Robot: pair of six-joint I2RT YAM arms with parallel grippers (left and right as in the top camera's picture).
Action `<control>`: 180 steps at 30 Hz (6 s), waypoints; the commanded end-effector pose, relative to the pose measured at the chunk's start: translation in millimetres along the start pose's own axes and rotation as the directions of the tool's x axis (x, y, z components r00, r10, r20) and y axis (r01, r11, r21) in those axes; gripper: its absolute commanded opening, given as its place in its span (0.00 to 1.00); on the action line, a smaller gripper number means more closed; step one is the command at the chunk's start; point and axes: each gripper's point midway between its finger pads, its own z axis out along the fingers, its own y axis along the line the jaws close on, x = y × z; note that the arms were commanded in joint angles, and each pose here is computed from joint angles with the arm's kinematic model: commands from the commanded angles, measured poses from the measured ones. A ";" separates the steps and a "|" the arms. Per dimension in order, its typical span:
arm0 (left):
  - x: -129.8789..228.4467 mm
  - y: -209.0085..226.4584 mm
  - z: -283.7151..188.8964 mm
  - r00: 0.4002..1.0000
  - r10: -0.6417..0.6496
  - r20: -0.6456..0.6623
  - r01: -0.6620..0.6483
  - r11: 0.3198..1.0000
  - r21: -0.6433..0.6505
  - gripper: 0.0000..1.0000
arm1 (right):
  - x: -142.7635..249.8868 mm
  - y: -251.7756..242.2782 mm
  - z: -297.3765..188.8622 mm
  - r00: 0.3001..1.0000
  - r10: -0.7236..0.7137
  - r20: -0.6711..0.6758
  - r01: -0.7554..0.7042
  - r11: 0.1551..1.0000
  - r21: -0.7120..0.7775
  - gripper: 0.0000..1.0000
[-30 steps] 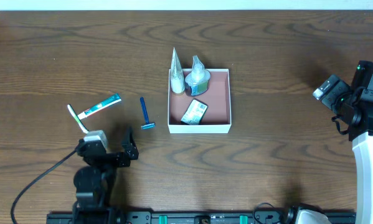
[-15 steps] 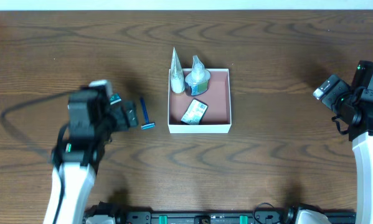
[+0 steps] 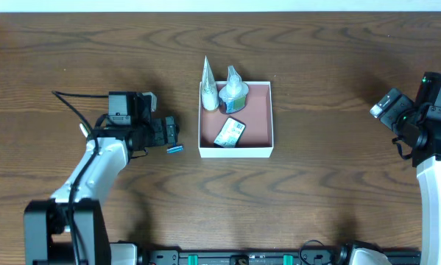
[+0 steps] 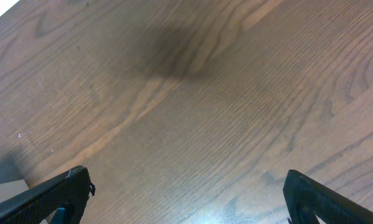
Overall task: Pack container
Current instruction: 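Reach left gripper to the blue razor and grasp it, then carry the razor into the box and release it upright-right, then withdraw left gripper and descend onto the teal toothpaste tube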
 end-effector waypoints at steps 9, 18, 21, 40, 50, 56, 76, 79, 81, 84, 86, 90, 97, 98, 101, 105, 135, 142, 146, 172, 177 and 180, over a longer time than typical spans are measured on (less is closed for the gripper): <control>-9.4 19.2 20.1 0.994 0.109 0.017 -0.104 0.976 -0.189 0.98 | -5.4 -3.2 -3.5 1.000 0.011 0.019 -0.011 1.000 0.010 0.99; 6.0 20.1 44.5 0.981 0.187 -0.056 -0.195 0.942 -0.274 0.88 | -5.3 -3.1 -3.5 1.000 0.011 0.019 -0.011 1.000 0.010 0.99; 8.8 21.7 50.8 0.986 0.158 -0.059 -0.168 0.946 -0.276 0.86 | -5.3 -3.1 -3.5 1.000 0.011 0.019 -0.011 1.000 0.010 0.99; 25.0 29.4 56.6 0.995 0.039 -0.092 -0.065 0.951 -0.304 0.20 | -5.3 -3.1 -3.5 1.000 0.011 0.019 -0.011 1.000 0.010 0.99; 23.1 27.8 52.1 0.997 -0.005 -0.071 -0.017 0.952 -0.306 0.06 | -5.3 -3.1 -3.5 1.000 0.011 0.019 -0.011 1.000 0.010 0.99; -3.2 9.5 18.2 0.999 0.017 0.030 -0.009 0.966 -0.260 0.06 | -5.3 -3.1 -3.5 1.000 0.011 0.019 -0.011 1.000 0.010 0.99; -10.5 -179.0 -122.9 0.813 0.413 0.410 -0.502 0.854 0.135 0.06 | -5.3 -3.1 -3.5 1.000 0.011 0.019 -0.011 1.000 0.010 0.99; -5.5 -211.0 -119.3 0.782 0.434 0.448 -0.551 0.817 0.171 0.06 | -5.3 -3.1 -3.5 1.000 0.011 0.019 -0.011 1.000 0.010 0.99; -7.3 -224.7 -113.4 0.783 0.410 0.467 -0.537 0.826 0.175 0.06 | -5.3 -3.1 -3.5 1.000 0.011 0.019 -0.011 1.000 0.010 0.99; -11.3 -242.2 -101.8 0.788 0.370 0.493 -0.510 0.840 0.184 0.06 | -5.3 -3.1 -3.5 1.000 0.011 0.019 -0.011 1.000 0.010 0.99; -14.1 -251.4 -91.9 0.803 0.324 0.500 -0.472 0.858 0.201 0.06 | -5.3 -3.1 -3.5 1.000 0.011 0.019 -0.011 1.000 0.010 0.99; -17.6 -261.9 -65.2 0.843 0.227 0.487 -0.380 0.893 0.242 0.06 | -5.3 -3.1 -3.5 1.000 0.011 0.019 -0.011 1.000 0.010 0.99; -23.0 -273.5 -25.2 0.859 0.158 0.487 -0.328 0.900 0.286 0.06 | -5.4 -3.2 -3.5 1.000 0.012 0.019 -0.012 1.000 0.010 0.99; -23.5 -274.3 -21.0 0.858 0.157 0.490 -0.328 0.900 0.287 0.06 | -5.3 -3.1 -3.5 1.000 0.011 0.019 -0.011 1.000 0.010 0.99; -25.8 -274.9 -12.7 0.853 0.152 0.500 -0.326 0.902 0.282 0.06 | -5.4 -3.2 -3.5 1.000 0.011 0.019 -0.011 1.000 0.010 0.99; -26.7 -276.8 -3.9 0.849 0.147 0.507 -0.327 0.901 0.286 0.06 | -5.4 -3.2 -3.5 1.000 0.012 0.019 -0.012 1.000 0.010 0.99; -35.3 -170.1 -121.2 0.823 0.215 0.525 -0.214 0.975 -0.064 0.62 | -5.3 -3.1 -3.5 1.000 0.011 0.019 -0.011 1.000 0.010 0.99; -50.9 -38.2 -151.5 0.846 0.123 0.519 0.092 0.925 -0.369 0.73 | -5.4 -3.2 -3.5 1.000 0.011 0.019 -0.011 1.000 0.010 0.99; -58.2 16.3 -147.3 0.857 0.044 0.513 0.223 0.866 -0.447 0.86 | -5.3 -3.1 -3.5 1.000 0.011 0.019 -0.011 1.000 0.010 0.99; -24.3 114.7 -2.1 0.854 0.467 -0.229 -0.516 0.708 -0.482 0.98 | -5.3 -3.1 -3.5 1.000 0.011 0.019 -0.011 1.000 0.010 0.99; -13.5 124.1 8.4 0.856 0.442 -0.267 -0.516 0.717 -0.468 0.98 | -5.4 -3.2 -3.5 1.000 0.012 0.019 -0.012 1.000 0.010 0.99; -12.1 124.6 9.9 0.867 0.425 -0.262 -0.499 0.728 -0.471 0.99 | -5.3 -3.1 -3.5 1.000 0.011 0.019 -0.011 1.000 0.010 0.99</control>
